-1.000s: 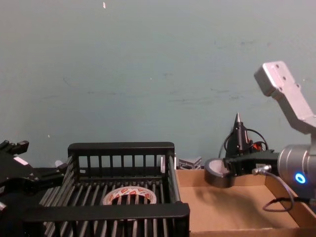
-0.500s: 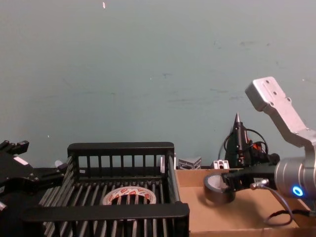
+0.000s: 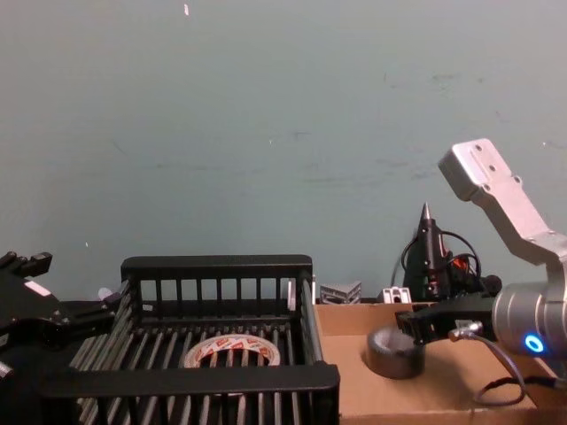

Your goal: Pick up the white tape and place it into the black box , Pick up the silver tape and place it into the brown box.

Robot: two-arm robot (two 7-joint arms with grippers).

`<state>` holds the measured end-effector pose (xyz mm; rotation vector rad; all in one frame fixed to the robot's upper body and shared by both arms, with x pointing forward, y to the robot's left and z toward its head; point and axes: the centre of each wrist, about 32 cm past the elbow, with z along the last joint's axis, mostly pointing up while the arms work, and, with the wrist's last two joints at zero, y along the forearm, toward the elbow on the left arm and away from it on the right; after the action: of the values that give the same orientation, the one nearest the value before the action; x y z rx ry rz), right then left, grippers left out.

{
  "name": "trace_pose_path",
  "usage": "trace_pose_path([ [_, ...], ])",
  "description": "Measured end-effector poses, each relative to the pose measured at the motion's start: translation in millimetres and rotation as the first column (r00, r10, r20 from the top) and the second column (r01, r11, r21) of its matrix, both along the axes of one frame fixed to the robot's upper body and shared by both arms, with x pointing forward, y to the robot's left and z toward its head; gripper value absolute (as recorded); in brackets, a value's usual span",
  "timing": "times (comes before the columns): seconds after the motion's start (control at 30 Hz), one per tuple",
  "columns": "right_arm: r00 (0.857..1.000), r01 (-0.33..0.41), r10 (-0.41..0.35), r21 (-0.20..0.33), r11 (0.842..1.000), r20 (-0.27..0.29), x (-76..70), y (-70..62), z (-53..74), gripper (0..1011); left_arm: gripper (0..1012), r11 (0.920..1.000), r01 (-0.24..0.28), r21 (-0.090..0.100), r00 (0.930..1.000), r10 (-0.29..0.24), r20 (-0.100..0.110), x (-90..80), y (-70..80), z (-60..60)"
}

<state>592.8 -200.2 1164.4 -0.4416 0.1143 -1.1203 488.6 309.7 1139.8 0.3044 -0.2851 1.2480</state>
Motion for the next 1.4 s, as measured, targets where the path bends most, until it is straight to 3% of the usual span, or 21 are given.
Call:
trace_pose_path([
  [0.77, 1.0, 0.0, 0.0, 0.004, 1.0, 0.0, 0.1, -0.1, 0.3, 927, 1001, 1.0, 0.0, 0.0, 1.0, 0.0, 0.0, 0.0, 0.0, 0.0],
  [0.9, 1.0, 0.0, 0.0, 0.004, 1.0, 0.0, 0.1, -0.1, 0.3, 1003, 1001, 1.0, 0.0, 0.0, 1.0, 0.0, 0.0, 0.0, 0.0, 0.0],
  [1.27, 1.0, 0.002, -0.002, 0.015, 1.0, 0.009, -1.4, -1.4, 1.7, 1003, 1001, 1.0, 0.0, 0.0, 1.0, 0.0, 0.0, 0.0, 0.0, 0.0],
  [1.4, 0.999, 0.004, -0.006, 0.037, 0.999, 0.048, -7.7, -4.1, 7.0, 1003, 1001, 1.0, 0.0, 0.0, 1.0, 0.0, 0.0, 0.0, 0.0, 0.0],
])
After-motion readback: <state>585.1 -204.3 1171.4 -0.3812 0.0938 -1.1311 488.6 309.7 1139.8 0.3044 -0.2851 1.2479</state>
